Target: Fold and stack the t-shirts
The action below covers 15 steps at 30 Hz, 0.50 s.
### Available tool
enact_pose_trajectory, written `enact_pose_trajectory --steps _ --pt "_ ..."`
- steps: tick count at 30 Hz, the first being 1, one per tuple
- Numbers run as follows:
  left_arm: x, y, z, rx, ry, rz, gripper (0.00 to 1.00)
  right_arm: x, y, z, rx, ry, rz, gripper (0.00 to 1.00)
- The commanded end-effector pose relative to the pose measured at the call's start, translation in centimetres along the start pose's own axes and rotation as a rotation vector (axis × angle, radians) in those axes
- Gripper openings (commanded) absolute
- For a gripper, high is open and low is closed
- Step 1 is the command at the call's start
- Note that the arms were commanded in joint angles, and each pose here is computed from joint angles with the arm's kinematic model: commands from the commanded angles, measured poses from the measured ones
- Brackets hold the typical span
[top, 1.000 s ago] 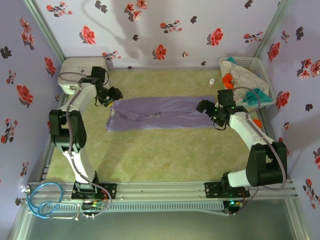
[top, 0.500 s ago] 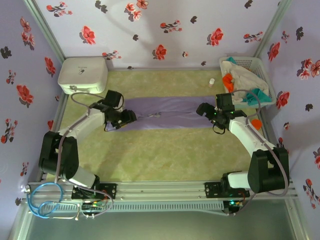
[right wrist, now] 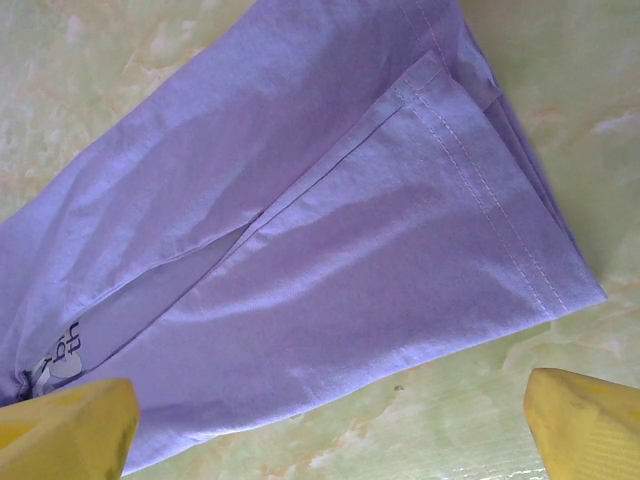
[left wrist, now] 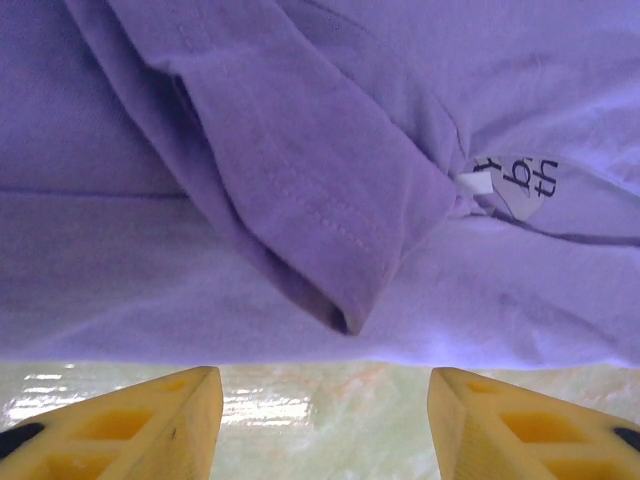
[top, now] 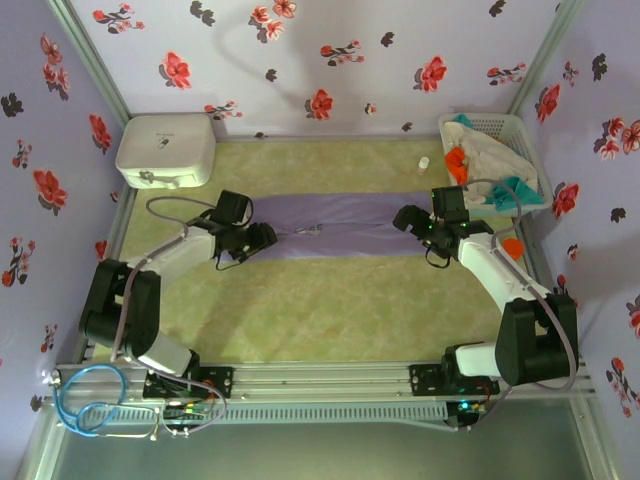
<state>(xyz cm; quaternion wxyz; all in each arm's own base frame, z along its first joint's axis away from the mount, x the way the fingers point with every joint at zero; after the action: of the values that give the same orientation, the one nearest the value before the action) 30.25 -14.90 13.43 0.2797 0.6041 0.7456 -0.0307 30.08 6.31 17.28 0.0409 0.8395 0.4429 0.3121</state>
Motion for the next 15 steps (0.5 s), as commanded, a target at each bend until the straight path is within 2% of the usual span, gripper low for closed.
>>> enact_pose_trajectory --steps 1,9,12,15 --pt "-1.0 1.4 0.5 -0.033 -0.008 -0.013 0.56 -0.4 -0.3 -0.1 -0.006 -0.032 -0.002 0.99" --pt "-1.3 2.4 1.8 -0.022 -0.002 -0.018 0.41 -0.6 -0.3 0.1 -0.007 -0.042 -0.002 0.99" --pt "-1.6 3.1 2.1 -0.013 0.010 -0.001 0.21 -0.5 -0.2 0.1 -0.009 -0.043 0.000 0.99" --pt "-2.0 4.0 2.0 0.000 0.044 0.034 0.05 -0.6 -0.1 0.0 -0.013 -0.049 -0.002 0.99"
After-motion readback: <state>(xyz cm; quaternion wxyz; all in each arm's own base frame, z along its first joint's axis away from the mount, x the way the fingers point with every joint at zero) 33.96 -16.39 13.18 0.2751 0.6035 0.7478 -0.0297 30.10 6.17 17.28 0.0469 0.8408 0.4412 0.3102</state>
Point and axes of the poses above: each hand's point on the last joint's axis, 136 mm out from that joint toward the fingers, its own z axis out along the fingers, its own x axis along the line the jaws close on, y = z × x, the point moved 7 cm from there along -z, back along the fingers, and after that the axes turned 7 degrees about z, right-handed, at the moved point
